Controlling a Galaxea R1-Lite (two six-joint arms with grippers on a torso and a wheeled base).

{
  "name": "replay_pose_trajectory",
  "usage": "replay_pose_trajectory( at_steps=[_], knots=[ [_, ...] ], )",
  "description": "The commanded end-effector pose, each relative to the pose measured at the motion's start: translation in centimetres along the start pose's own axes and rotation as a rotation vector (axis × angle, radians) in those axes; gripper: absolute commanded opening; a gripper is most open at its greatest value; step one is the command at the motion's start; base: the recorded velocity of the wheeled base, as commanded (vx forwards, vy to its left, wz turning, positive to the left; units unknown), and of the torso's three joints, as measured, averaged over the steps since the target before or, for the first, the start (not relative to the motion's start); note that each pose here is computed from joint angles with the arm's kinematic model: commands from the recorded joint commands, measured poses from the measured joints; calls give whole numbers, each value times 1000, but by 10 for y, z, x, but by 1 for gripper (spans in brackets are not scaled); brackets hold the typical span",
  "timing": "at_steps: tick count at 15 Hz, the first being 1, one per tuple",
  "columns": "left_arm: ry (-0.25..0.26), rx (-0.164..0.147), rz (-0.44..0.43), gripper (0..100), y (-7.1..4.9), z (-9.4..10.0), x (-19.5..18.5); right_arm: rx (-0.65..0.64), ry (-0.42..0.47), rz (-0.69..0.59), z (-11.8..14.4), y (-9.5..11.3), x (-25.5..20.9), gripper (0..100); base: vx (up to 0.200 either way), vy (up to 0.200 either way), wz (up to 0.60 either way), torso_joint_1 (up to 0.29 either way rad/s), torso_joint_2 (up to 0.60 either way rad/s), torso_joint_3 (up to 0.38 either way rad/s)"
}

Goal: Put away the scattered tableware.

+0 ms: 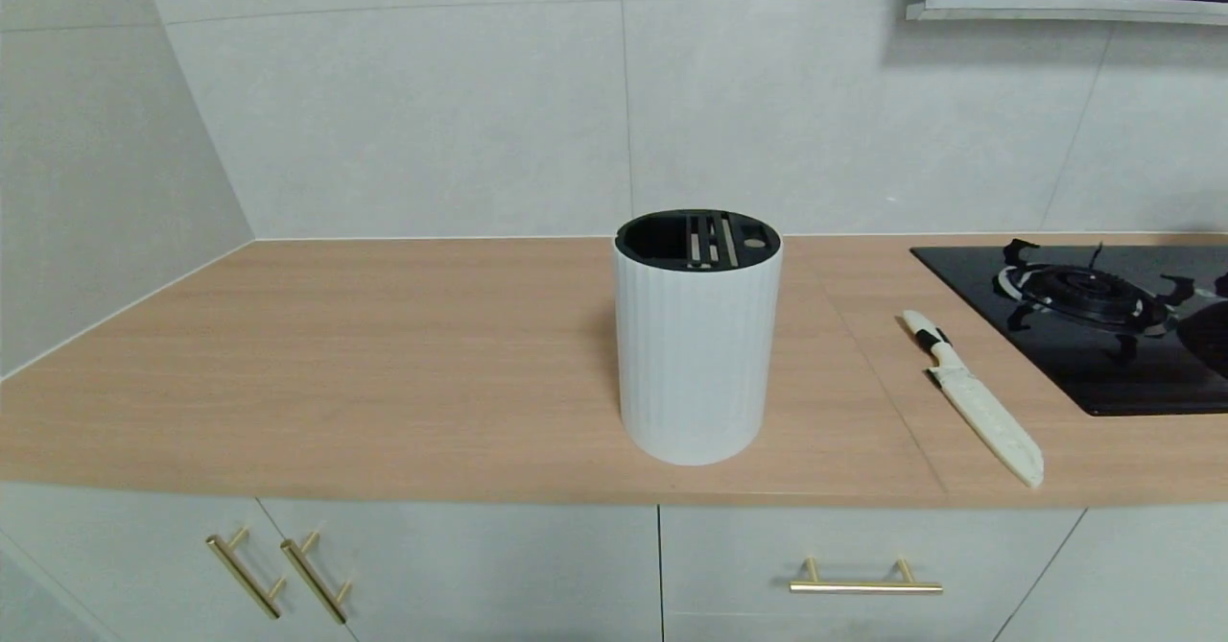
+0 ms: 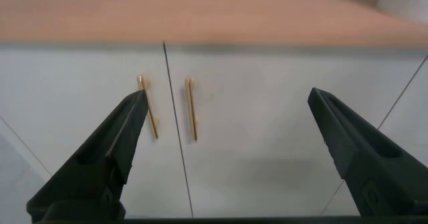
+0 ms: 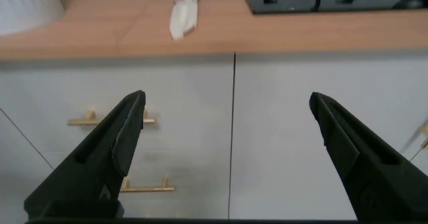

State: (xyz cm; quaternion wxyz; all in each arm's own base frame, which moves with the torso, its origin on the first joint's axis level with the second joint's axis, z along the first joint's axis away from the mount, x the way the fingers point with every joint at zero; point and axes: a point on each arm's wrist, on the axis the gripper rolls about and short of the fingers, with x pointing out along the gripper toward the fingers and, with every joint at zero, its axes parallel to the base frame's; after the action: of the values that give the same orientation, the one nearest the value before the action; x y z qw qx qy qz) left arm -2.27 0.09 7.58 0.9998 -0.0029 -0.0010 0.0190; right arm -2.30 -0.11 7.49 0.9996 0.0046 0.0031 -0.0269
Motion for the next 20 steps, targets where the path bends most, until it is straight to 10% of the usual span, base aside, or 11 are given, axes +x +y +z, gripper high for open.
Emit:
replay_pose_trajectory(
  at_steps=[1, 20],
  knots=[
    [0, 0, 0, 100, 0, 0, 0, 0, 1, 0, 0, 0, 0, 100, 0, 0, 0, 217, -515, -281],
    [0, 0, 0, 100, 0, 0, 0, 0, 1, 0, 0, 0, 0, 100, 0, 0, 0, 229, -489, -263]
  ],
)
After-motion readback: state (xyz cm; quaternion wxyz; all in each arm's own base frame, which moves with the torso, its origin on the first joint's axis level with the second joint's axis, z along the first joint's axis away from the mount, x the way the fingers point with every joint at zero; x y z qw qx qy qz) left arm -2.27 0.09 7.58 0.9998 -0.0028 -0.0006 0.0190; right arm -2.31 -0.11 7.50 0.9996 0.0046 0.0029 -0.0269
